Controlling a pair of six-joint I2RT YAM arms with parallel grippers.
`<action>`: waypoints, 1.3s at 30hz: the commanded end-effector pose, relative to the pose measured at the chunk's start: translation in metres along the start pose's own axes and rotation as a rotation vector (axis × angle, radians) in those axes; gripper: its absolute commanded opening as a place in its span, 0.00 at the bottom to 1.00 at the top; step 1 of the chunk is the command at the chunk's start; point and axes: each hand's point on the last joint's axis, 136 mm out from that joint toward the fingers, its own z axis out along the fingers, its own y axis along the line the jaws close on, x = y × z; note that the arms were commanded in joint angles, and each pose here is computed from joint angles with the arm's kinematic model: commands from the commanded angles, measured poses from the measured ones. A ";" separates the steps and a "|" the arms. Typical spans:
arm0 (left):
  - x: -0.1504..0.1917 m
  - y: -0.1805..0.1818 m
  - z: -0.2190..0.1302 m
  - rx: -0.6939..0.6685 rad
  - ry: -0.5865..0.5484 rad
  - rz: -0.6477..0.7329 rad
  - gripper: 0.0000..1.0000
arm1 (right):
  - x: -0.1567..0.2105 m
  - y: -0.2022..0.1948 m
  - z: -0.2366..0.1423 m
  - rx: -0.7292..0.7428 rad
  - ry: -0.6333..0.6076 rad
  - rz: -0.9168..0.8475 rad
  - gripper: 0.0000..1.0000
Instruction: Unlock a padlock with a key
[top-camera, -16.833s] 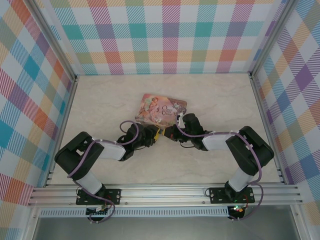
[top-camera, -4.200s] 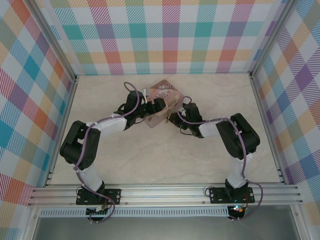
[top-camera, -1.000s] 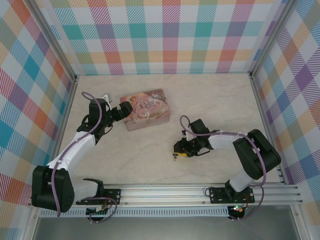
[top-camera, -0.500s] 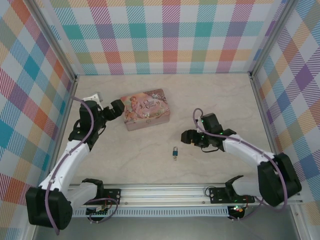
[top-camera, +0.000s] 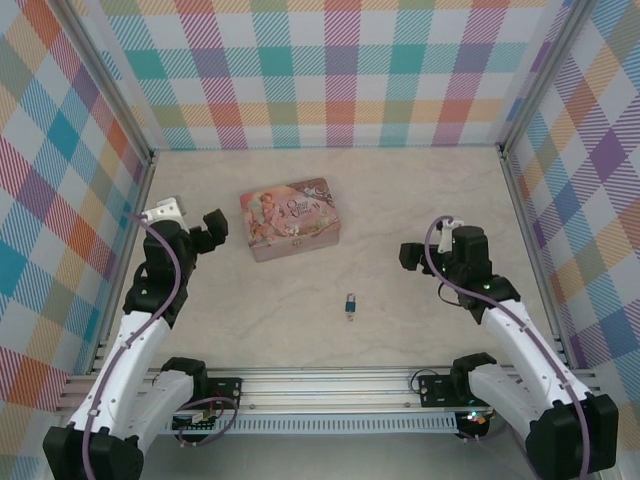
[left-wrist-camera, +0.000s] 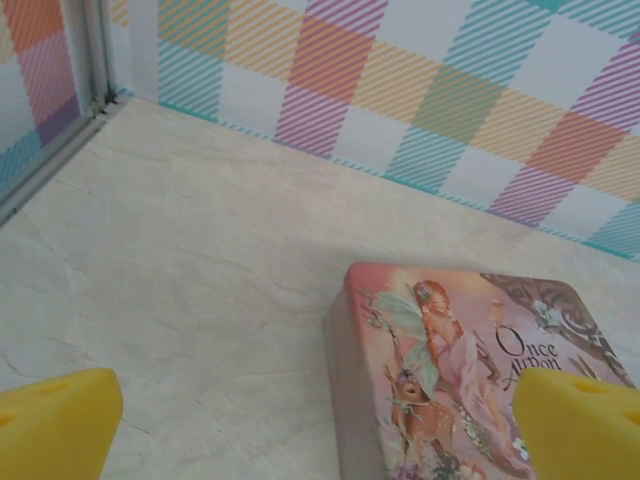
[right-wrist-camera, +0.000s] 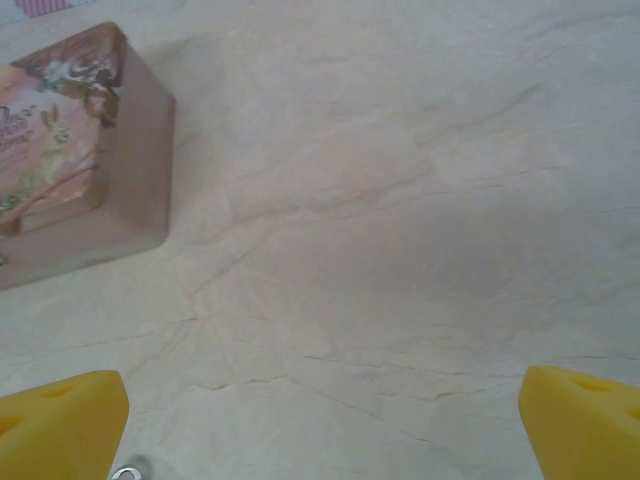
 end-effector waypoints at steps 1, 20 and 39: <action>0.000 0.025 0.001 -0.109 -0.074 -0.006 1.00 | -0.001 -0.030 0.007 0.119 -0.112 -0.069 1.00; 0.082 0.067 0.031 -0.249 0.011 0.109 1.00 | -0.032 -0.071 0.070 0.149 -0.343 -0.189 1.00; 0.118 0.029 0.092 -0.021 0.050 0.184 1.00 | -0.024 -0.088 0.105 0.097 -0.284 -0.115 1.00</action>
